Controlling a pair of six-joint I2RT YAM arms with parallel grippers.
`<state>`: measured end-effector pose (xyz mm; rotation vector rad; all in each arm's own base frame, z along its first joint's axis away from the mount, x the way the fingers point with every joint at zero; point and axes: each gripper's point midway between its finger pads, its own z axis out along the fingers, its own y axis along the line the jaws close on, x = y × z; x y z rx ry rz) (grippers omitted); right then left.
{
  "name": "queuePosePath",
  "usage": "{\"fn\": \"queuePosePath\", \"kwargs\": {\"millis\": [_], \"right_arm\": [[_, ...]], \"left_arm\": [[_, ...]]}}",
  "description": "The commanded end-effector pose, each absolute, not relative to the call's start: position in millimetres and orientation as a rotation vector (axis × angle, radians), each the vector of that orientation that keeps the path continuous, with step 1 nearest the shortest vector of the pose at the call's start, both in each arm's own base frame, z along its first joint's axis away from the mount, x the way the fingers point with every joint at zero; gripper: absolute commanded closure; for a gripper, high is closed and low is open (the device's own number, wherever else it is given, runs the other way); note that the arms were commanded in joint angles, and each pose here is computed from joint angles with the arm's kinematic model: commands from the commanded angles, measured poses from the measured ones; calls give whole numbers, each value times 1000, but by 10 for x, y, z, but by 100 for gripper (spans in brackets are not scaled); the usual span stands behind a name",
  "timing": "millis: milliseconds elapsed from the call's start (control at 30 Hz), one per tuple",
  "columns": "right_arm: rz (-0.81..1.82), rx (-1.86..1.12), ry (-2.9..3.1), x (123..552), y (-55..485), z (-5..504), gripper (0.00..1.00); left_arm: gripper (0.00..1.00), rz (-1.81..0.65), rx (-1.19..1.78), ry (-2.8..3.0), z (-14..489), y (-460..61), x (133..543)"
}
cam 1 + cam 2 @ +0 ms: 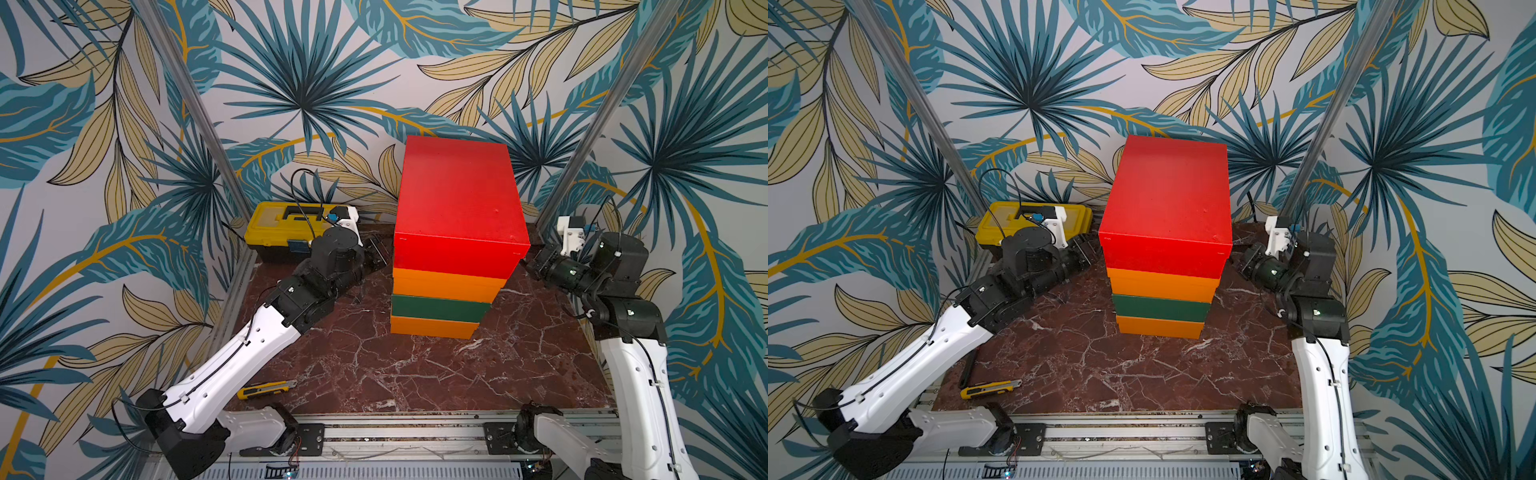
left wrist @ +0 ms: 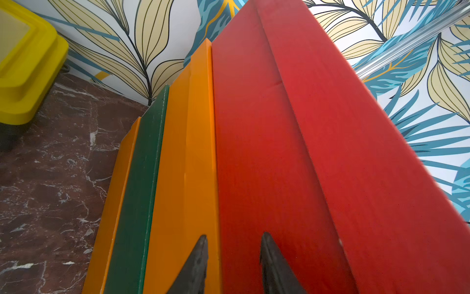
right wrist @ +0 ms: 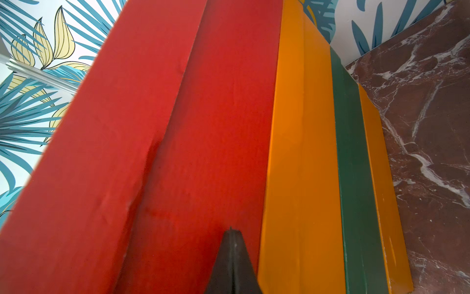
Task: Stack the shoeboxes
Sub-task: Adjust the shoebox, then reset both arms
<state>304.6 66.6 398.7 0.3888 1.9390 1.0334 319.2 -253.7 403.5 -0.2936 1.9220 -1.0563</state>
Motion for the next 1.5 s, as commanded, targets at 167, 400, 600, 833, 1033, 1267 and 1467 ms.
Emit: {"fn": "queuePosePath", "kwargs": {"millis": [167, 400, 600, 833, 1033, 1267, 1467], "right_arm": [[1070, 345, 1927, 3155, 731, 4069, 96], [1061, 345, 1932, 3160, 723, 4052, 96], [1040, 364, 1950, 3170, 697, 3967, 96], [925, 395, 1972, 3172, 564, 3911, 94], [757, 472, 1975, 3160, 275, 3906, 95], [400, 567, 2005, 3090, -185, 3701, 88], [196, 528, 2001, 3085, -411, 3423, 49]], "left_arm": [[64, -1077, -249, 1938, 4071, -2676, 3242], [64, -1067, -245, 1934, 4089, -2653, 3237], [64, -1036, -267, 1936, 4053, -2558, 3229], [63, -975, -328, 1913, 4050, -2230, 3288], [63, -917, -364, 1885, 4087, -1930, 3303], [52, -752, -368, 1834, 4143, -1510, 3219], [20, -503, -379, 1789, 4030, -1040, 3171]]}}
